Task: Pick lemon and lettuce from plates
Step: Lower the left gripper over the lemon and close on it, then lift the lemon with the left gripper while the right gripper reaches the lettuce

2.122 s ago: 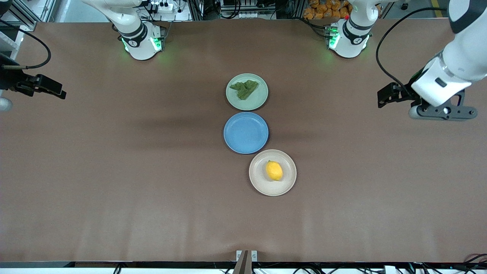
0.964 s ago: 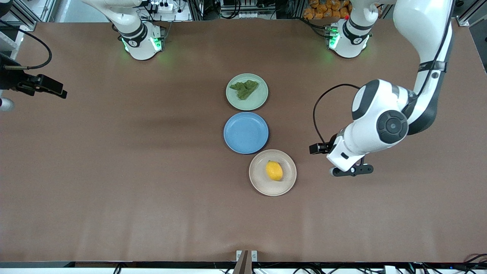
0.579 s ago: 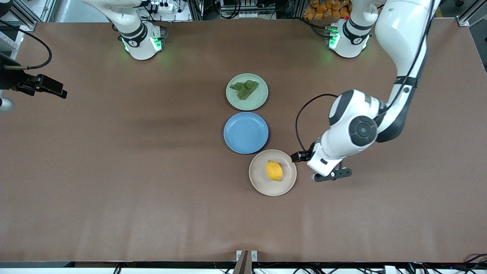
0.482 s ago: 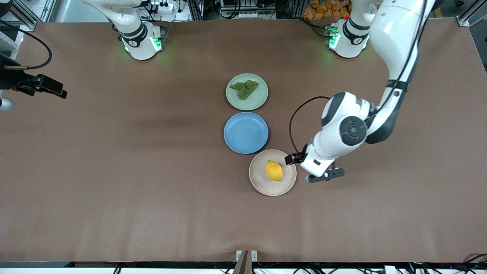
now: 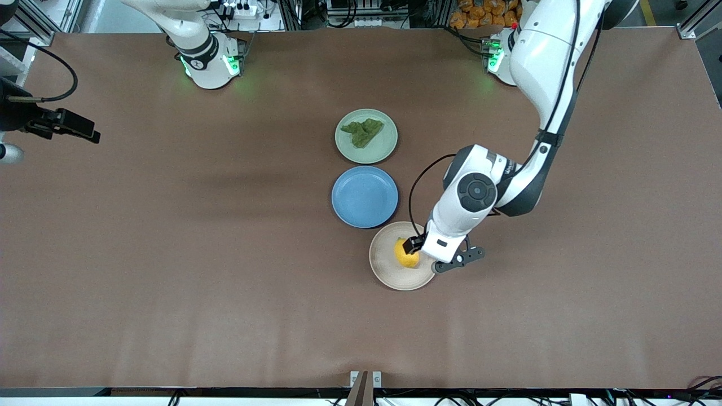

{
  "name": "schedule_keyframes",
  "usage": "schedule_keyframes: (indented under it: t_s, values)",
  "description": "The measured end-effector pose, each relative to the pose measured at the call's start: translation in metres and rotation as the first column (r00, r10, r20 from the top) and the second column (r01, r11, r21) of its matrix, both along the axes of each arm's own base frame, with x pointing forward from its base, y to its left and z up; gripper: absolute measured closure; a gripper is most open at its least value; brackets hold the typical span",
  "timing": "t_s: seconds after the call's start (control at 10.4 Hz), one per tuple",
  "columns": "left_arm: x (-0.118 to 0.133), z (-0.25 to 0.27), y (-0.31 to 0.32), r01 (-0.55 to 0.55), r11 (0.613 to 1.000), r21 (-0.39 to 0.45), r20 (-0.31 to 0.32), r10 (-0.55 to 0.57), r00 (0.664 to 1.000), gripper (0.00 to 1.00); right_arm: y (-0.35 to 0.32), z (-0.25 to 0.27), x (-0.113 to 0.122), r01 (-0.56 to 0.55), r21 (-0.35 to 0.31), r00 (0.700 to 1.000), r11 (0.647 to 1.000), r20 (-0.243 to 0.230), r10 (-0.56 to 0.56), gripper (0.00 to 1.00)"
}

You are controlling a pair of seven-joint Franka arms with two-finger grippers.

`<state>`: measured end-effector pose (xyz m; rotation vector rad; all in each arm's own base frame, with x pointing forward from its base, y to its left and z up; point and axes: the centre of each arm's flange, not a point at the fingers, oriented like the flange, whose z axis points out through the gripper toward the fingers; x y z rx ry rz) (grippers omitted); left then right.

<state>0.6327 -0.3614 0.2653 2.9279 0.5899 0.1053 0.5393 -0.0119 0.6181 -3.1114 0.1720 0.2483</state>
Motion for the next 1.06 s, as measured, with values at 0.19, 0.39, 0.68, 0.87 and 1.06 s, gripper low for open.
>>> schedule_keyframes:
  t_s: [0.19, 0.39, 0.68, 0.87, 1.06]
  values:
    - [0.000, -0.014, -0.013, -0.051, 0.998, -0.043, 0.048, 0.053, 0.997, 0.00, 0.005, -0.002, -0.003, -0.009, 0.007, 1.000, 1.000, -0.028, 0.009, 0.00]
    - [-0.004, -0.035, -0.022, -0.047, 0.998, -0.052, 0.056, 0.050, 0.997, 0.00, 0.025, -0.004, -0.008, -0.045, 0.016, 0.997, 0.999, -0.067, 0.046, 0.00]
    - [-0.010, -0.059, -0.030, -0.037, 0.998, -0.052, 0.056, 0.040, 0.998, 0.00, 0.094, -0.005, -0.016, -0.065, -0.008, 0.994, 0.998, -0.084, 0.064, 0.00]
    - [-0.011, -0.062, -0.032, -0.034, 0.998, -0.050, 0.056, 0.037, 0.998, 0.00, 0.148, -0.004, -0.027, -0.080, -0.019, 0.994, 0.997, -0.079, 0.078, 0.00]
    - [-0.011, -0.062, -0.031, -0.034, 0.998, -0.051, 0.060, 0.037, 0.997, 0.00, 0.183, -0.005, -0.033, -0.118, 0.002, 0.991, 0.993, -0.057, 0.118, 0.00]
